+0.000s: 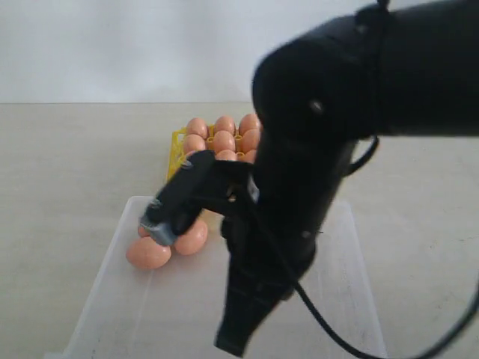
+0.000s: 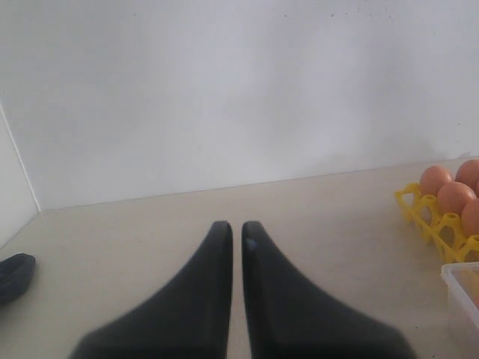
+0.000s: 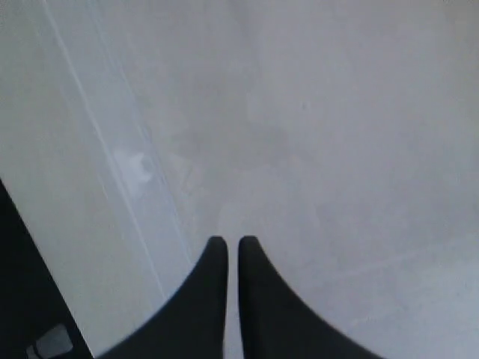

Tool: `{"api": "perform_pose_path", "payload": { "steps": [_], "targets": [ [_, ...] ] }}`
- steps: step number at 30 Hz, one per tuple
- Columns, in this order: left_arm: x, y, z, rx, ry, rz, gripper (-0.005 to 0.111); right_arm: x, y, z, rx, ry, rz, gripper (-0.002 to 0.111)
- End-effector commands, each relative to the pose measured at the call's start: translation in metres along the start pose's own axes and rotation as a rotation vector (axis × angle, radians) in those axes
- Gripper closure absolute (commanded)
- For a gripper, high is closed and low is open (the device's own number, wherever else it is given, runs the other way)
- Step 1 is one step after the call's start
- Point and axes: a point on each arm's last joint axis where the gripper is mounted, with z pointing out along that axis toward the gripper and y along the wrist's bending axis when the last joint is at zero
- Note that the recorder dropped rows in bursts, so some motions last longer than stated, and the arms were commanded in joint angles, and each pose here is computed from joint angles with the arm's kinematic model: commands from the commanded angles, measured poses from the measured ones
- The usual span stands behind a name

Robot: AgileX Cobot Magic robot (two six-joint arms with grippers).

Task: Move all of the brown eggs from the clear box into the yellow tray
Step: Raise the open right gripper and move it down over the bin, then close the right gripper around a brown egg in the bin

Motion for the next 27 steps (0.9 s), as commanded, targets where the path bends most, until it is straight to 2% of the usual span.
{"api": "perform_pose_path", "payload": {
  "steps": [1, 4, 8, 9, 11, 12, 15, 17, 21, 27],
  "targets": [
    [0.001, 0.000, 0.000, 0.006, -0.004, 0.000, 0.103, -0.053, -0.016, 0.004, -0.033, -0.005, -0.062, 0.107],
    [0.001, 0.000, 0.000, 0.006, -0.004, 0.000, 0.103, -0.091, -0.027, 0.020, -0.038, -0.044, -0.178, 0.107],
    [0.001, 0.000, 0.000, 0.006, -0.004, 0.000, 0.103, -0.114, -0.029, 0.029, -0.078, -0.077, -0.332, 0.106],
    [0.001, 0.000, 0.000, 0.006, -0.004, 0.000, 0.103, -0.117, -0.030, 0.030, -0.079, -0.085, -0.375, 0.103],
    [0.001, 0.000, 0.000, 0.006, -0.002, 0.000, 0.103, -0.120, -0.031, 0.032, -0.069, -0.104, -0.469, 0.091],
    [0.001, 0.000, 0.000, 0.006, -0.002, 0.000, 0.103, -0.121, -0.031, 0.033, -0.061, -0.114, -0.504, 0.081],
    [0.001, 0.000, 0.000, 0.006, -0.002, 0.000, 0.103, -0.126, -0.033, 0.041, -0.040, -0.142, -0.497, 0.045],
    [0.001, 0.000, 0.000, 0.006, -0.002, 0.000, 0.103, -0.128, -0.034, 0.047, -0.041, -0.155, -0.490, 0.029],
    [0.001, 0.000, 0.000, 0.006, -0.002, 0.000, 0.103, -0.132, -0.034, 0.055, -0.052, -0.181, -0.472, 0.031],
    [0.000, 0.000, 0.000, 0.005, -0.008, 0.000, 0.103, -0.143, -0.039, 0.068, 0.010, -0.254, -0.481, 0.056]
  ]
}}
